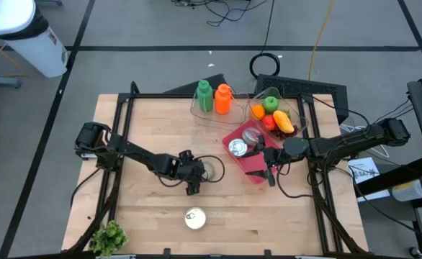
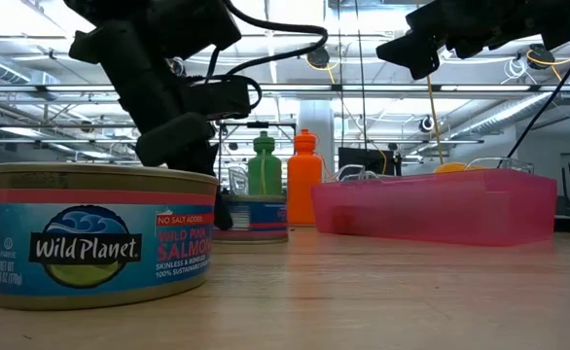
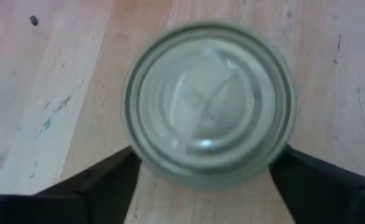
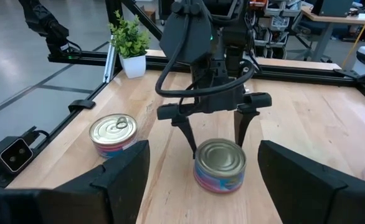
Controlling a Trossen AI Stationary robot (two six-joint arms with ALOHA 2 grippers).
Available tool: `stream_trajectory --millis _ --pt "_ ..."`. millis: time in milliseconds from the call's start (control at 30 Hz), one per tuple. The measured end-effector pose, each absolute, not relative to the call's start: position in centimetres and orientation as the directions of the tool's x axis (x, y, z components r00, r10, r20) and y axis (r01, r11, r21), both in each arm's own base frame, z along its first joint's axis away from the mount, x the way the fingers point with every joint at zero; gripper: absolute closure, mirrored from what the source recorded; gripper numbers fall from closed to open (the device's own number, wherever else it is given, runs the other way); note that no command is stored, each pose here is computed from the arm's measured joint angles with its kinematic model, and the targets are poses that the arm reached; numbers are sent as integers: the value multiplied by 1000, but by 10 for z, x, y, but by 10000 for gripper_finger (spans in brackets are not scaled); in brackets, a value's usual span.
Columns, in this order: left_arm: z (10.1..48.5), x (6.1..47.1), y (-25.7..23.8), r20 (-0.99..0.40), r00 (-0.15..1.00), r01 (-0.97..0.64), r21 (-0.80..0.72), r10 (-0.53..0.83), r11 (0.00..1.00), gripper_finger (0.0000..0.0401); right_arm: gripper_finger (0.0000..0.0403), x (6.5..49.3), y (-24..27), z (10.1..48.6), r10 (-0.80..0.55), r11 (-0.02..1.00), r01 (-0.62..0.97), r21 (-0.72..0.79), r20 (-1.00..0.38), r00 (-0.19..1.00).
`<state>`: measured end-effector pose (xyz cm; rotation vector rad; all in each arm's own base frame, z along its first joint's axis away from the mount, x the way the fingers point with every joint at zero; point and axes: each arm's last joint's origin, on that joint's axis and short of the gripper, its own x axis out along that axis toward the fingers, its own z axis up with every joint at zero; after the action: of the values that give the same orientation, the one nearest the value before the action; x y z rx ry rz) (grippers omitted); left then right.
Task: Pick & Place Food Item
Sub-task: Put the top blue and pink tuna can into the pink bin
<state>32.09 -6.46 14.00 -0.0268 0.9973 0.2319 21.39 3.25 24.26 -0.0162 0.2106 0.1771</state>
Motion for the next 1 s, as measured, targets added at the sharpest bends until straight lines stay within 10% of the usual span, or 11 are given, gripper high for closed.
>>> stream_trajectory --millis 333,500,667,1000 --pt "139 321 -64 -831 518 -232 90 201 969 302 124 214 32 243 173 985 -165 54 -210 962" --pt "139 321 -66 -832 522 -258 55 187 964 364 124 222 39 227 188 981 -193 11 -297 936" --pt "139 322 -63 -848 515 -306 -41 129 951 316 124 243 51 200 184 971 -225 -80 -350 918" --pt "140 322 -66 -826 531 -262 50 187 964 80 123 282 55 148 28 928 -179 -328 -417 908"
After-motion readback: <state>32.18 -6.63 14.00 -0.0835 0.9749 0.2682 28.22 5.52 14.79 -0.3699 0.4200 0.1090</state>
